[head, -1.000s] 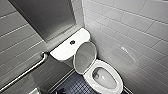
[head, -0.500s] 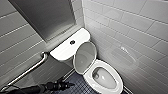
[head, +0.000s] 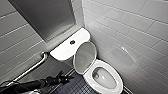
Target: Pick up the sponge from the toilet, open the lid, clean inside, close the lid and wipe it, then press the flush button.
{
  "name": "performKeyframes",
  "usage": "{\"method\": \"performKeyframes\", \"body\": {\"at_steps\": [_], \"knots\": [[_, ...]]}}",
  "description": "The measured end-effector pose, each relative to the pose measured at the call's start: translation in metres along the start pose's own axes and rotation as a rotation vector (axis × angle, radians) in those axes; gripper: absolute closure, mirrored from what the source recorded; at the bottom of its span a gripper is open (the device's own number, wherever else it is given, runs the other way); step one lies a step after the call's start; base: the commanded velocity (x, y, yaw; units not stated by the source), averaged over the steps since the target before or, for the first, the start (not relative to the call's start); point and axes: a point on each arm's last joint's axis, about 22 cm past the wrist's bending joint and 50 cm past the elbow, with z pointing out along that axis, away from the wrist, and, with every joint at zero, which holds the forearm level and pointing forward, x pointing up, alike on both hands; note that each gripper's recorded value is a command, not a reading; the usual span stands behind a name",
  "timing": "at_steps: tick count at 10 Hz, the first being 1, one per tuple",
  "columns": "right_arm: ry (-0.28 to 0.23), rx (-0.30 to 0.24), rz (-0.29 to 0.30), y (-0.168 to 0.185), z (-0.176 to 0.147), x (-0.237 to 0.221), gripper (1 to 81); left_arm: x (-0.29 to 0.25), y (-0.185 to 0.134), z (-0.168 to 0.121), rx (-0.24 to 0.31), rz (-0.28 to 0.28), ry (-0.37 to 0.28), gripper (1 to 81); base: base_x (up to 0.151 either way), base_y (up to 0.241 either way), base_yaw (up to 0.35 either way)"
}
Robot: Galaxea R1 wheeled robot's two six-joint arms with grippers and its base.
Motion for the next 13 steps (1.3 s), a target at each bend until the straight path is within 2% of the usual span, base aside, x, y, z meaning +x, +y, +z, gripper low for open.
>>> {"method": "performKeyframes", "body": {"at_steps": [2,5,8,9,11,13], "knots": [[-0.006,0.012,-0.008,-0.009,0.003,-0.003,81.1,0.018,0.016,0.001,-0.018,0.004,0.033,1.0,0.0,0.0,0.0],[-0.01,0.036,-0.004,-0.025,0.006,-0.006,81.1,0.035,0.048,0.008,-0.056,0.016,0.05,1.0,0.0,0.0,0.0],[-0.011,0.038,-0.003,-0.027,0.007,-0.007,81.1,0.046,0.046,0.012,-0.053,-0.011,0.105,1.0,0.0,0.0,0.0],[-0.01,0.04,-0.003,-0.028,0.007,-0.007,81.1,0.049,0.056,0.018,-0.067,-0.016,0.122,1.0,0.0,0.0,0.0],[-0.012,0.044,-0.002,-0.03,0.007,-0.007,81.1,0.044,0.075,0.026,-0.094,-0.005,0.102,1.0,0.0,0.0,0.0],[-0.013,0.044,-0.002,-0.03,0.007,-0.007,81.1,0.043,0.07,0.022,-0.088,-0.008,0.094,1.0,0.0,0.0,0.0]]}}
